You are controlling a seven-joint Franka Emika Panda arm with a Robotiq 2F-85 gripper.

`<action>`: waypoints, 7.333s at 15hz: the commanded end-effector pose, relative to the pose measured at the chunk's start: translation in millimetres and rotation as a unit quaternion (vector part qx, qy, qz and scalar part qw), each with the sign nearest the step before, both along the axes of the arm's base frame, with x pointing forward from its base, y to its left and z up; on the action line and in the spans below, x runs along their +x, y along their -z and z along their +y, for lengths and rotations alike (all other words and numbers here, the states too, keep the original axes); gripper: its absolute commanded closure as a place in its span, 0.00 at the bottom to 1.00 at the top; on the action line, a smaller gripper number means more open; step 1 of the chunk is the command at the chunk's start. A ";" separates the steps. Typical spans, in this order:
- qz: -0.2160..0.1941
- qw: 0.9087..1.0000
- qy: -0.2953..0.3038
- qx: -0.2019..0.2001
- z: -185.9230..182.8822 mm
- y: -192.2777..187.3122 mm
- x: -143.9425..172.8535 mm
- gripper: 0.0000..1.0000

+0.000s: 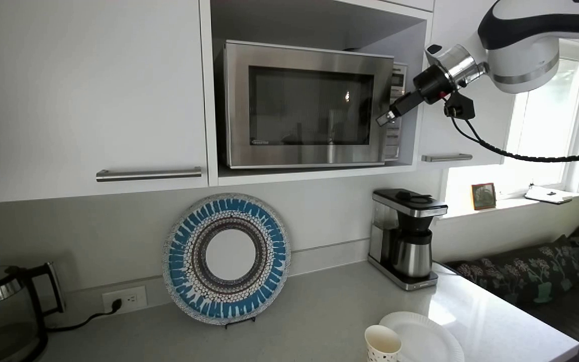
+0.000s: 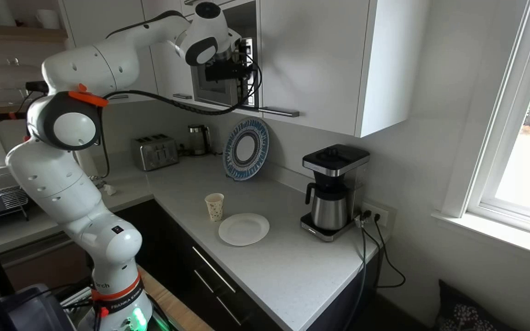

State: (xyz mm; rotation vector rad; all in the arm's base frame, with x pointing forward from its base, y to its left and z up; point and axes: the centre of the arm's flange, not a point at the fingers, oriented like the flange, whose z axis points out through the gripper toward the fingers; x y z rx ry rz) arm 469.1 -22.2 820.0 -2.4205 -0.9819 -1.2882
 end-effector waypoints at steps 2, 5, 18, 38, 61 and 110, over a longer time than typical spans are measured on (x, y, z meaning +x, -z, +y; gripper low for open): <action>0.031 0.999 -0.002 0.011 3.9 11.9 3.0 0.00; 0.060 0.998 -0.013 0.019 6.3 15.2 -1.2 0.00; 0.130 0.988 -0.062 0.063 26.5 -4.4 -97.3 0.00; 0.201 0.950 -0.132 0.200 153.8 11.4 -209.6 0.00; 0.113 0.987 -0.113 0.000 120.6 -37.5 -213.4 0.00; 0.322 0.921 0.219 0.003 48.7 389.4 -66.8 0.00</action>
